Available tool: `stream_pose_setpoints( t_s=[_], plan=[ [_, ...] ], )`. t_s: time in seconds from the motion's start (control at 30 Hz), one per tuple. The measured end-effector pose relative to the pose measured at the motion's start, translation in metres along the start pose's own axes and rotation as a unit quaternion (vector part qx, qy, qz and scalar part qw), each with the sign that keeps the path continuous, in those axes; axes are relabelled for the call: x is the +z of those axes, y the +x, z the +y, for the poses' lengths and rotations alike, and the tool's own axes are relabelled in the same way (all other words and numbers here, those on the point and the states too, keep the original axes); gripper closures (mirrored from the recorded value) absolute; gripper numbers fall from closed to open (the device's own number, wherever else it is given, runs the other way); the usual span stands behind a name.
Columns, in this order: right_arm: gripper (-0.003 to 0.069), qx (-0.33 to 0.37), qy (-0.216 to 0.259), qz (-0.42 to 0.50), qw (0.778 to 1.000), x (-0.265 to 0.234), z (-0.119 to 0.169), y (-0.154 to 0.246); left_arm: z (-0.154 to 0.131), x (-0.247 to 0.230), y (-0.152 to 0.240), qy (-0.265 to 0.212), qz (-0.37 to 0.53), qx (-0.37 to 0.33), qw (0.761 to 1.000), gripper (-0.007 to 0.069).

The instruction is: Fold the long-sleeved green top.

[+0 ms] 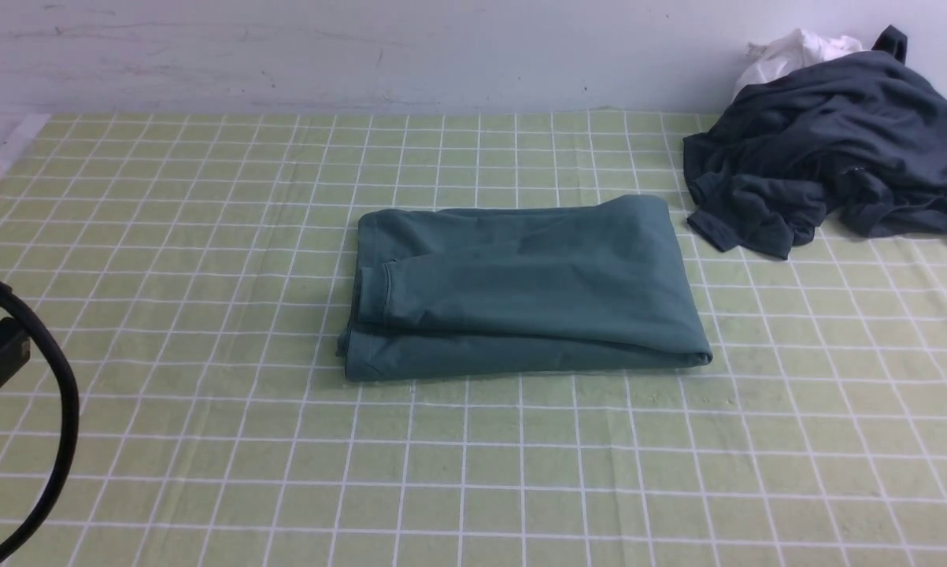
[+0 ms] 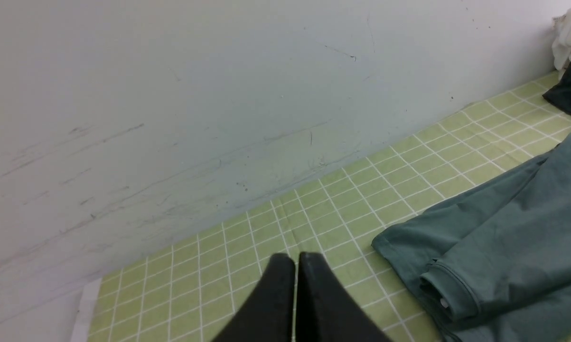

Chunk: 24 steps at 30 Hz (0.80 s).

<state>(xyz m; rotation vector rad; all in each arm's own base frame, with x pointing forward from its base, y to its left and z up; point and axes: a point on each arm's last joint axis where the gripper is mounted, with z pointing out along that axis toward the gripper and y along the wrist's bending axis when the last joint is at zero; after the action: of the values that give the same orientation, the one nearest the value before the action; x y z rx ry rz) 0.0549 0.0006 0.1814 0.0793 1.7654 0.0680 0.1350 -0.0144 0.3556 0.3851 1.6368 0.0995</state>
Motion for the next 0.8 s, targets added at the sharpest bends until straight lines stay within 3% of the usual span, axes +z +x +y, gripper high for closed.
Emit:
stream_pose_setpoints(
  t_s=[0.27,0.5,0.63,0.8],
  plan=[
    [0.0666,-0.001,0.0,0.001,1.0,0.0,0.0,0.0,-0.01,-0.016,0.02,-0.004,-0.013,-0.025,1.0,0.0629],
    [0.0666,0.0,0.001,0.0,1.0,0.0,0.0,0.0,-0.03,-0.054,0.075,-0.038,-0.054,-0.046,0.997,0.0629],
    [0.0666,0.0,0.001,0.0,1.0,0.0,0.0,0.0,-0.043,-0.063,0.11,-0.034,-0.066,-0.055,0.996,0.0629],
    [0.0666,0.0,0.001,0.0,1.0,0.0,0.0,0.0,-0.055,-0.057,0.15,-0.02,-0.022,-0.118,0.993,0.0629]
  ],
)
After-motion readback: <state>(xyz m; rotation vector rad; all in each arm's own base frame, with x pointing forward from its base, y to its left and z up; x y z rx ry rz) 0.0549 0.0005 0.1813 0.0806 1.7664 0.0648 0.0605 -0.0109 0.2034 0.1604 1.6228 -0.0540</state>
